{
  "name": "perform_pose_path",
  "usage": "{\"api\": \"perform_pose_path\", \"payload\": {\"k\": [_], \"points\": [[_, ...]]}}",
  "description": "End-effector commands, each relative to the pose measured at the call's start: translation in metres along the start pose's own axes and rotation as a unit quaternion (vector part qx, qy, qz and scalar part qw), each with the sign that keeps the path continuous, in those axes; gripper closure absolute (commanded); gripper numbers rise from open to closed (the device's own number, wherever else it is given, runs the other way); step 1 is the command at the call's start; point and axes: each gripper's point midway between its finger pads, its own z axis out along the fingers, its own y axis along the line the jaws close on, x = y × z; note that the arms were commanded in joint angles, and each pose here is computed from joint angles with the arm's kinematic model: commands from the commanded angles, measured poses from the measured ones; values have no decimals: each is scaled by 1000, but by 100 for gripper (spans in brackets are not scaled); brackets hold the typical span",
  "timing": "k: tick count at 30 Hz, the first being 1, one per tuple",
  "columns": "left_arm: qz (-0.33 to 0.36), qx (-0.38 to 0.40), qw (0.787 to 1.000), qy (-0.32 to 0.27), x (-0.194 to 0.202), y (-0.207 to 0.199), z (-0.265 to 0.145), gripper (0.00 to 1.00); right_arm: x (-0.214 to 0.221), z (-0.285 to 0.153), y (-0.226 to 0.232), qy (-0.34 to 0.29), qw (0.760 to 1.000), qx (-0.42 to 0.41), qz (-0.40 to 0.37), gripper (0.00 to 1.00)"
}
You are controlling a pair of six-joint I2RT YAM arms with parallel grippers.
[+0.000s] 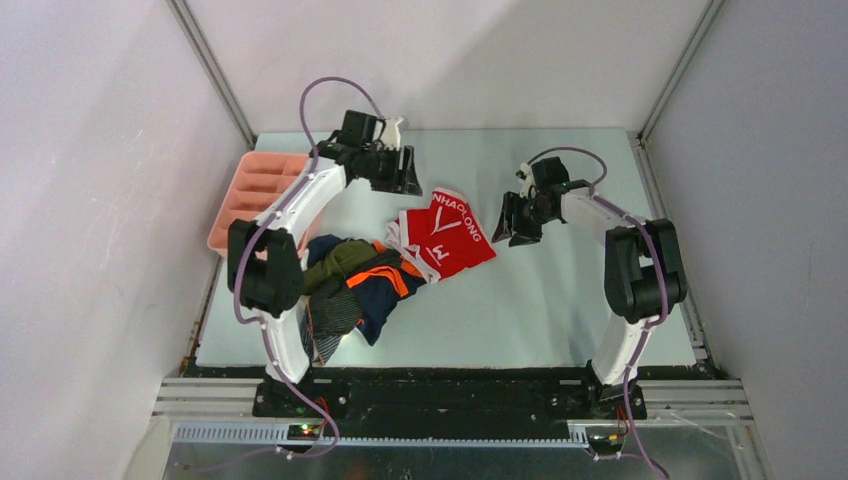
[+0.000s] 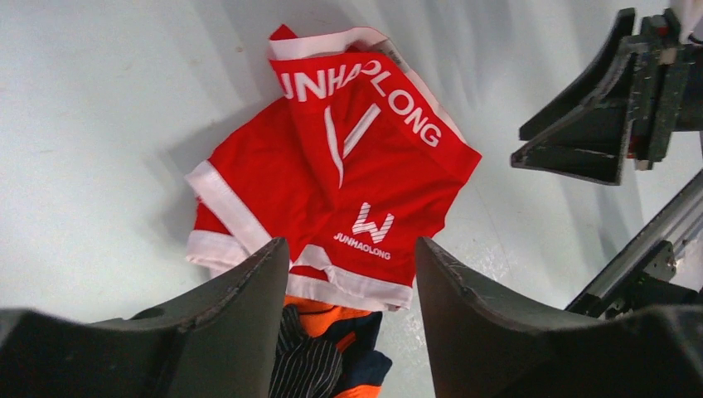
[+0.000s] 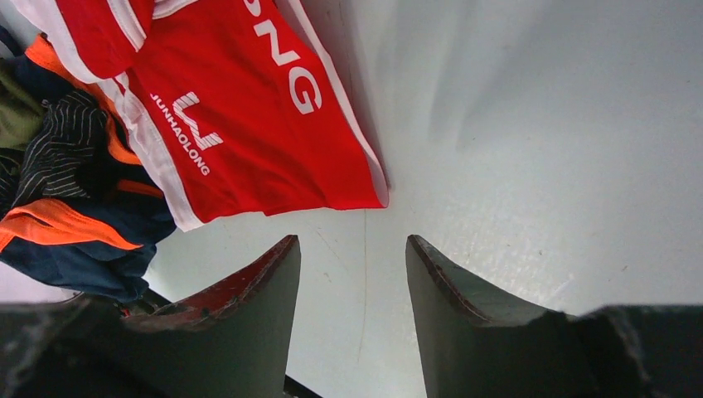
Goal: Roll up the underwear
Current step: Move the underwear to the center of the board, then flatten out the underwear at the center of the board.
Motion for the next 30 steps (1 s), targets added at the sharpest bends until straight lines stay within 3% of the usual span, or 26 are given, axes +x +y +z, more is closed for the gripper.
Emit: {"api": "perform_pose_path", "payload": {"k": [1,5,10,20,27,30], "points": [[7,40,999,-7,-20,-10,42,40,-6,-1,8,-3,1000,-6,17,46],[9,29,1000,6,-23,3,87,36,7,3,15,13,1000,-21,4,44],[13,13,1000,13,-22,20,108,33,27,21,18,46,999,-13,5,39],[-26,7,1000,9,-16,6,68,32,43,42,-1,68,993,56,85,54],[-59,26,998,13,-3,-12,41,32,35,58,-4,44,984,89,151,52],[-56,20,998,5,-3,-16,27,32,27,68,0,35,984,103,143,66]]}}
